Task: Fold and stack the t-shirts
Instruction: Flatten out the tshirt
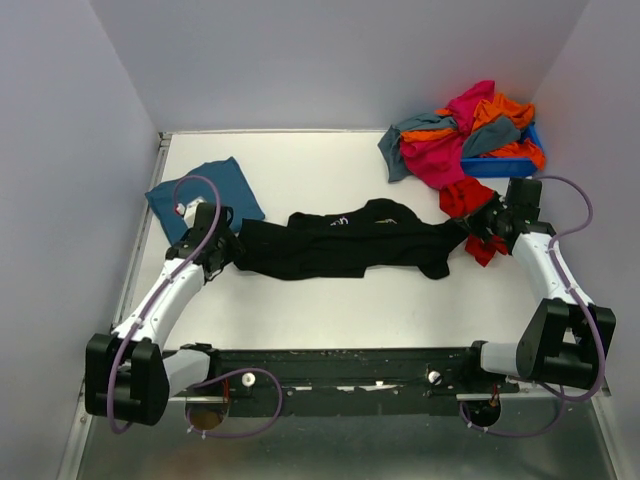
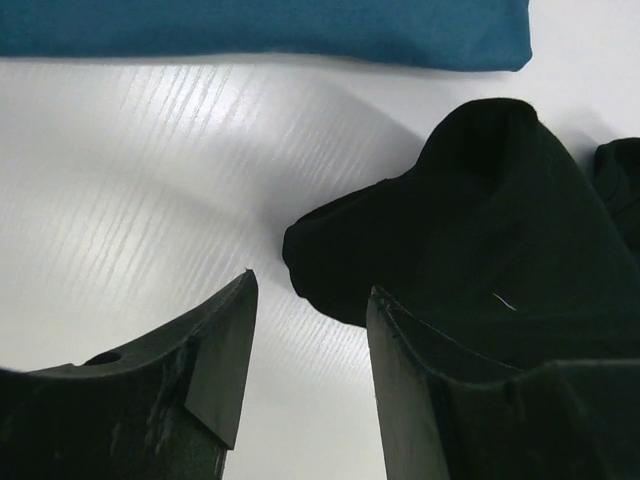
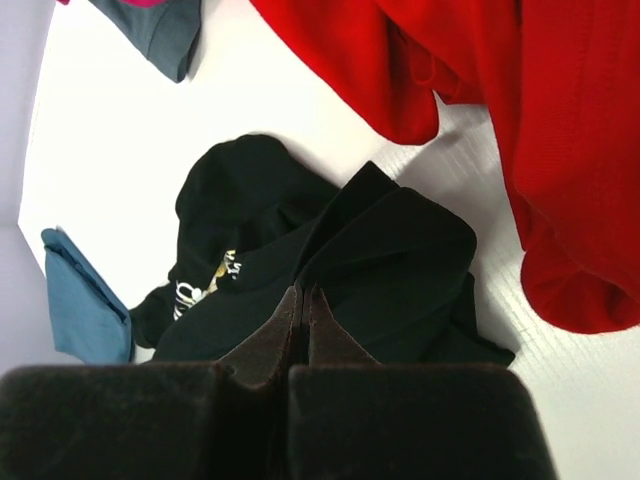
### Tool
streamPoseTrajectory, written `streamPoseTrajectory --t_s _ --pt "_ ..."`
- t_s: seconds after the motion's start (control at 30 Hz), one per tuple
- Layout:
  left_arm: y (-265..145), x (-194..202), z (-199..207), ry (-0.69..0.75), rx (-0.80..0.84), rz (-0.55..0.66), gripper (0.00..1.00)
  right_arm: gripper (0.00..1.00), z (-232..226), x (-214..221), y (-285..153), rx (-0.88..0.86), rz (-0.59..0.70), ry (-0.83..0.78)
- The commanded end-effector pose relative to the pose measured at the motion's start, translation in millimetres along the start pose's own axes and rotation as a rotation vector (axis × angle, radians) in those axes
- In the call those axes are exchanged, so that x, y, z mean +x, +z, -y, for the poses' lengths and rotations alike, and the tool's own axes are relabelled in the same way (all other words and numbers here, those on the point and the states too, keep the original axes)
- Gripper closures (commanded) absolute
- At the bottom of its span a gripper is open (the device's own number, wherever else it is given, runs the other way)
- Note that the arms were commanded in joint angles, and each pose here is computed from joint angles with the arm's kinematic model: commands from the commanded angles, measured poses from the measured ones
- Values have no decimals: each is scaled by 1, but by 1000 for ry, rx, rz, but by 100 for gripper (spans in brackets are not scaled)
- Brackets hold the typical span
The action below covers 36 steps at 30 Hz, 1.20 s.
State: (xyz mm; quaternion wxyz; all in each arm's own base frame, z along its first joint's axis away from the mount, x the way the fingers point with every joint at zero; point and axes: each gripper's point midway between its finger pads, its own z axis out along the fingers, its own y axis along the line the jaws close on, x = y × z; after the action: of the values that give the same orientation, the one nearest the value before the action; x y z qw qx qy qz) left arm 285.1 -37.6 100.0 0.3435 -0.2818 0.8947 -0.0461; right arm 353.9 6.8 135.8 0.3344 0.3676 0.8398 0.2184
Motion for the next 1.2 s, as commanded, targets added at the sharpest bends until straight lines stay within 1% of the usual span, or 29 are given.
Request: streamPoseTrajectory --t_s 0.0,0.17,0.47,0.67,0.73,0.8,0.87,0.93,1.0,1.07,1.17 --pt "13 -1 6 18 10 -1 40 99 -9 3 -2 -54 -9 -21" --pt "29 8 9 35 17 -36 43 99 -9 5 -1 -59 -18 -21" --pt "52 7 3 65 -55 -38 45 99 -12 6 0 -76 -28 -22" --pt "66 12 6 79 -59 -68 46 99 -11 7 3 -76 -37 -22" --pt "65 12 6 80 -61 -70 45 99 -11 8 2 -78 -37 -25" --pt "59 10 3 77 -75 -64 41 99 -12 7 3 -78 -35 -27" --pt "51 7 -6 59 -107 -39 32 99 -12 7 2 -79 -36 -27" --pt "42 8 -9 37 -96 -20 29 99 -11 8 3 -77 -38 -28" --pt "33 9 -12 5 -86 -2 29 99 -12 8 3 -78 -41 -26" --pt "26 11 -15 -23 -78 9 31 99 -11 8 4 -79 -42 -26" --pt "20 8 -18 -57 -73 42 39 99 -11 9 4 -82 -44 -22"
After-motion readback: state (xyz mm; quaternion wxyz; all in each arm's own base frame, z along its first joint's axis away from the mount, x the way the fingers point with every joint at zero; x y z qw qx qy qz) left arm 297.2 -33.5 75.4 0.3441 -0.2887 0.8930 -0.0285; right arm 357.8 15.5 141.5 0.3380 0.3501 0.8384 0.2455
